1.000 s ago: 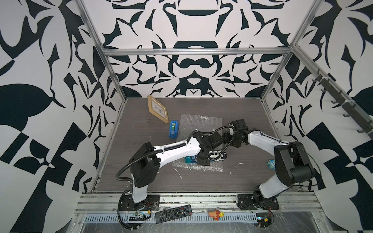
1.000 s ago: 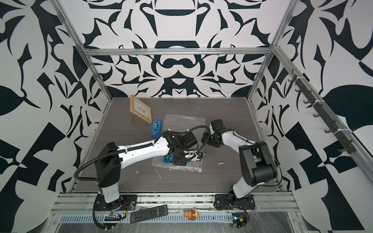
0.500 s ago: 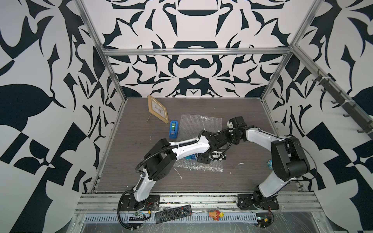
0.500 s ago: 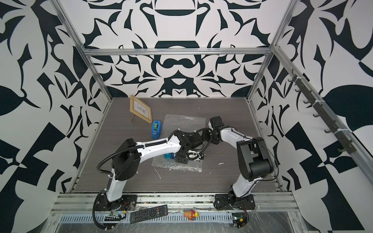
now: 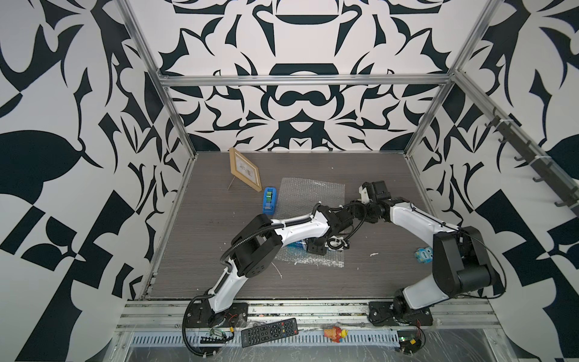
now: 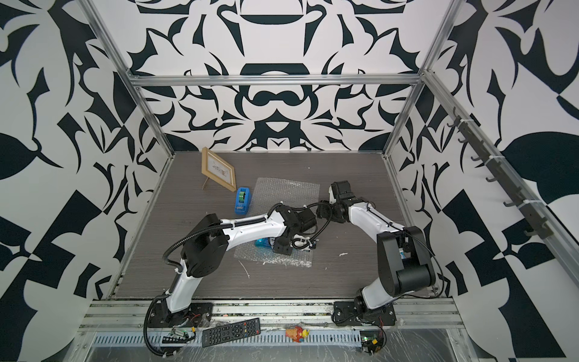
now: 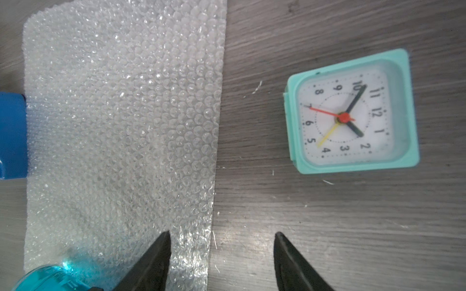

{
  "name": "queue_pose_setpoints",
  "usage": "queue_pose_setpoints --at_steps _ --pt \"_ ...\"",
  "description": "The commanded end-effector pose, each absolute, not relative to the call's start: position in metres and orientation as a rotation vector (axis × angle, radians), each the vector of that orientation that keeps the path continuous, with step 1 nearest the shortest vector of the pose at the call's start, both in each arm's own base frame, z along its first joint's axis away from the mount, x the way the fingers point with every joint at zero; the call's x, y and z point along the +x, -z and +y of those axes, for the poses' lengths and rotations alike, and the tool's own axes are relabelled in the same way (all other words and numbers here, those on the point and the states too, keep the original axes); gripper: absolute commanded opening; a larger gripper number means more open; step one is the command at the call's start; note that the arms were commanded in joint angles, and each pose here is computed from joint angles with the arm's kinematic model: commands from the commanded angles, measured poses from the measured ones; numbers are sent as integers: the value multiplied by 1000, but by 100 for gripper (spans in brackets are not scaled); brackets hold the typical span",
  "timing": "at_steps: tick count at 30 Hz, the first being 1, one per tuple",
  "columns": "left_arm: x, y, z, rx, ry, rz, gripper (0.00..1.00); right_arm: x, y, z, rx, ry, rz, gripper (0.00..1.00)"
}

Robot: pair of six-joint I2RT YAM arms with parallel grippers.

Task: Wrap wine bottles in bubble wrap
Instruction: Place the wine bottle on the bubble wrap.

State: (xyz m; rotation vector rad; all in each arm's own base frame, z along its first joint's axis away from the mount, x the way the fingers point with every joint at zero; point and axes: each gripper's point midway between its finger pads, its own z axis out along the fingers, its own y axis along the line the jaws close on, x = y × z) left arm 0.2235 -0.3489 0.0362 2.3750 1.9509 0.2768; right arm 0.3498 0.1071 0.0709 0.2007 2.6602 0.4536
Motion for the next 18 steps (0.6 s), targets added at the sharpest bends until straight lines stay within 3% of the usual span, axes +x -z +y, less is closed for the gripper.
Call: queue_pose_setpoints --at_steps 1,16,18 --pt "229 -76 -342 2341 -314 1922 0 344 -74 104 195 -442 2658 66" --pt "234 -49 -322 2368 -358 1985 0 336 -65 106 211 -470 2679 66" --pt "232 -40 -321 2380 -354 1995 10 336 -66 106 209 -470 2674 66"
